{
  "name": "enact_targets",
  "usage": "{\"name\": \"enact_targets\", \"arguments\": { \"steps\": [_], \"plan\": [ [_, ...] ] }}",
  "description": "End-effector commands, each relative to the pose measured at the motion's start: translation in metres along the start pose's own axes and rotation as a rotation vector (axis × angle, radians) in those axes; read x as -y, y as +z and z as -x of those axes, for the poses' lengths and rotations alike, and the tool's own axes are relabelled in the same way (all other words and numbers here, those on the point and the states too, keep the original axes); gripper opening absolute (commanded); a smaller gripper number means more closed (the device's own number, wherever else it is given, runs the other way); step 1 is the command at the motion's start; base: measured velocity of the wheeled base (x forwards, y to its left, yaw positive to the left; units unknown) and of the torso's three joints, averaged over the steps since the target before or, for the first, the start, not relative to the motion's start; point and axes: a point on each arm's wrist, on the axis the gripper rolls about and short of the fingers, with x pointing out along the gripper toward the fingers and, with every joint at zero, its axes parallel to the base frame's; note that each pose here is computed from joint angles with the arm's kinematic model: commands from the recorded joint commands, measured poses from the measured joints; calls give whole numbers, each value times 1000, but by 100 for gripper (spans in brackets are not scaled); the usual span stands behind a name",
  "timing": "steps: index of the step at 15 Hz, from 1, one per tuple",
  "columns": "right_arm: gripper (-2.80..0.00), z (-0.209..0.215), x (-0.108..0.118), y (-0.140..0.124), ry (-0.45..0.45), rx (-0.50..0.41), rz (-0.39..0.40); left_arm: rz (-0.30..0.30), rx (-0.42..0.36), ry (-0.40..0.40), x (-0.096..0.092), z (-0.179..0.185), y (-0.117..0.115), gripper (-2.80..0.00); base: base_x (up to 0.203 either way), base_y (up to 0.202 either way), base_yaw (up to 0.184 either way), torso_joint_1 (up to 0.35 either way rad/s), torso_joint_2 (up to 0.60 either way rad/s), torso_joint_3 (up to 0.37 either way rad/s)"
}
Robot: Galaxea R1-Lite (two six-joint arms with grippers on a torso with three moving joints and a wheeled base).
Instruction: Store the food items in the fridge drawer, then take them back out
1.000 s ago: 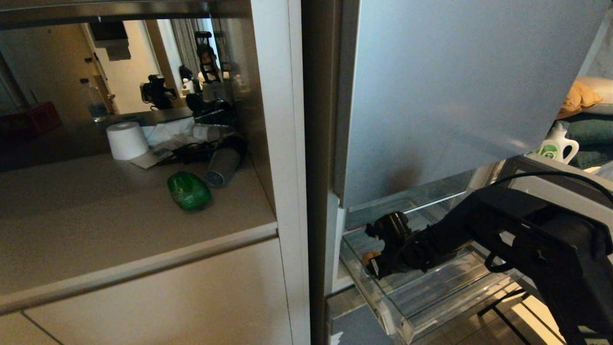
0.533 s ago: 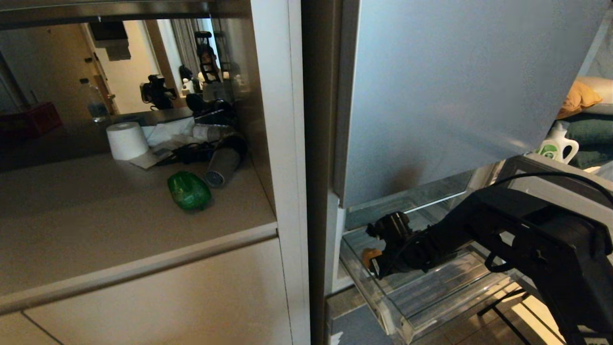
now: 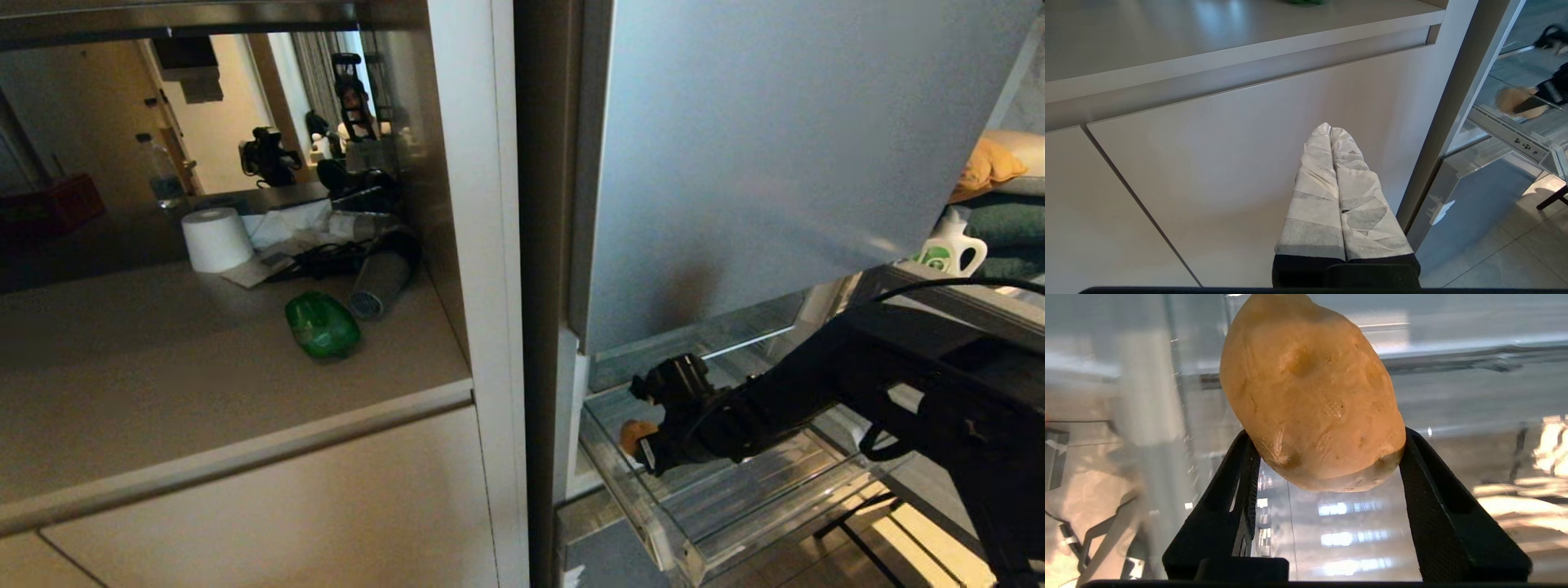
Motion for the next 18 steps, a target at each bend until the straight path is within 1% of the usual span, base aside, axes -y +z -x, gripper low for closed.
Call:
{"name": "enact_targets", "arguments": {
  "steps": [1,4,9,13,18],
  "plan": [
    [-280,25,3,8,1,39,-5,0,-11,1,0,-1,-3,-280,0,0,0,0,0,0],
    [-280,53,3,4,8,53,1,0,-11,1,0,-1,-3,-280,0,0,0,0,0,0],
    [-280,113,8,-3,20,114,1,0,-11,0,0,-1,-3,-280,0,0,0,0,0,0],
    [-280,161,9,-23,38,165,11,0,-11,1,0,-1,-3,-280,0,0,0,0,0,0],
    [-280,222,18,-43,71,280,7,0,-11,0,0,-1,-3,-280,0,0,0,0,0,0]
  ]
}}
